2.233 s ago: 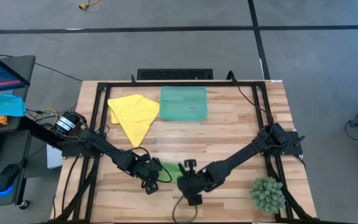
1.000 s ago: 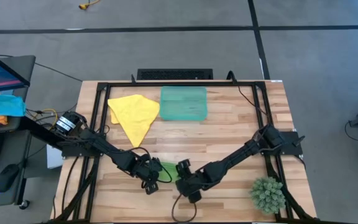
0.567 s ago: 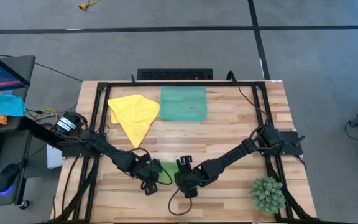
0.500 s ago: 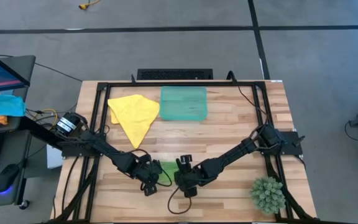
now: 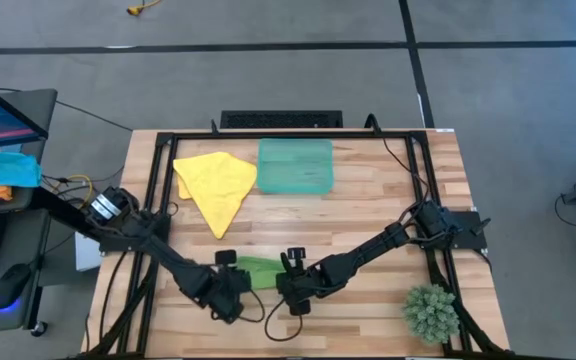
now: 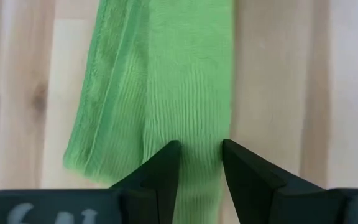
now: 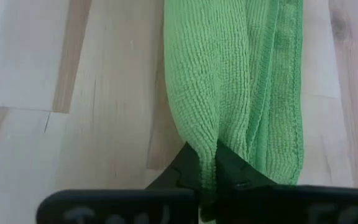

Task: Roll microfiber towels into tight, uniform cylinder then place into a basket
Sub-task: Roll the folded green microfiber towel

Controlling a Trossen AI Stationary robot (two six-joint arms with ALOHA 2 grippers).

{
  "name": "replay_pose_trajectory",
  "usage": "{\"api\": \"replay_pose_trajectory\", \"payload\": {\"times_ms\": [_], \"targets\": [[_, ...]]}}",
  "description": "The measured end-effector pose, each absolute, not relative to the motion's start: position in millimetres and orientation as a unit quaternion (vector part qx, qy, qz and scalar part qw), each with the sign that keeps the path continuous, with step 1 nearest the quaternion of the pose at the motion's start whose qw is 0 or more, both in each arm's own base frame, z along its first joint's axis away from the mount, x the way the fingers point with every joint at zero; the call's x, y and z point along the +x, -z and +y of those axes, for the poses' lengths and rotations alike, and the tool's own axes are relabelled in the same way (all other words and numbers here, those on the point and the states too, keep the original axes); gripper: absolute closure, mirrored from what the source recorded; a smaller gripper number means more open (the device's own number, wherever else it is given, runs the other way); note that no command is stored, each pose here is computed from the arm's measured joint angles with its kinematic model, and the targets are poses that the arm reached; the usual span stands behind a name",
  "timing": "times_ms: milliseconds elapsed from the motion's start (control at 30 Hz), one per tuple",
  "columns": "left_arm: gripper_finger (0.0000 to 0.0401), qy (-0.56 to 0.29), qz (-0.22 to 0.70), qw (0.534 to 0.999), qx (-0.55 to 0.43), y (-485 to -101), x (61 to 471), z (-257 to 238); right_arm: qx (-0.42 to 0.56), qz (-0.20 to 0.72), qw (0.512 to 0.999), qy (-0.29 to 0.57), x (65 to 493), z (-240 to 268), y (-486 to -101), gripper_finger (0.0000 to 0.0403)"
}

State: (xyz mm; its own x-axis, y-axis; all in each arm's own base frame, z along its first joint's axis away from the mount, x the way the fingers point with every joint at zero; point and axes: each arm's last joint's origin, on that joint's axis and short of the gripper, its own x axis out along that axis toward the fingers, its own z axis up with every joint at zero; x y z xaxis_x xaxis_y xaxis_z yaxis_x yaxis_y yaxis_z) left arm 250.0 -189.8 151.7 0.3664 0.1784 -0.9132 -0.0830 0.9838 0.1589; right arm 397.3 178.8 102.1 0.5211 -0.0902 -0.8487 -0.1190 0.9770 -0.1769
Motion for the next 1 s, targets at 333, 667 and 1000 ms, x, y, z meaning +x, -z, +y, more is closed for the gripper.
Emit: {"api": "replay_pose_trajectory", "payload": {"times_ms": [333, 667, 1000], "targets": [[0.0283, -0.048, 0.506, 0.848, 0.151, -167, 219, -230, -0.082, 0.485, 0.871, -0.008, 398, 180, -102, 0.0358], [0.0283, -0.032, 0.496, 0.846, 0.194, -168, 213, -235, -0.071, 0.485, 0.872, -0.003, 398, 180, -102, 0.0356], [0.0257, -0.028, 0.516, 0.839, 0.169, -166, 219, -230, -0.071, 0.485, 0.872, -0.003, 398, 180, -102, 0.0365]]}}
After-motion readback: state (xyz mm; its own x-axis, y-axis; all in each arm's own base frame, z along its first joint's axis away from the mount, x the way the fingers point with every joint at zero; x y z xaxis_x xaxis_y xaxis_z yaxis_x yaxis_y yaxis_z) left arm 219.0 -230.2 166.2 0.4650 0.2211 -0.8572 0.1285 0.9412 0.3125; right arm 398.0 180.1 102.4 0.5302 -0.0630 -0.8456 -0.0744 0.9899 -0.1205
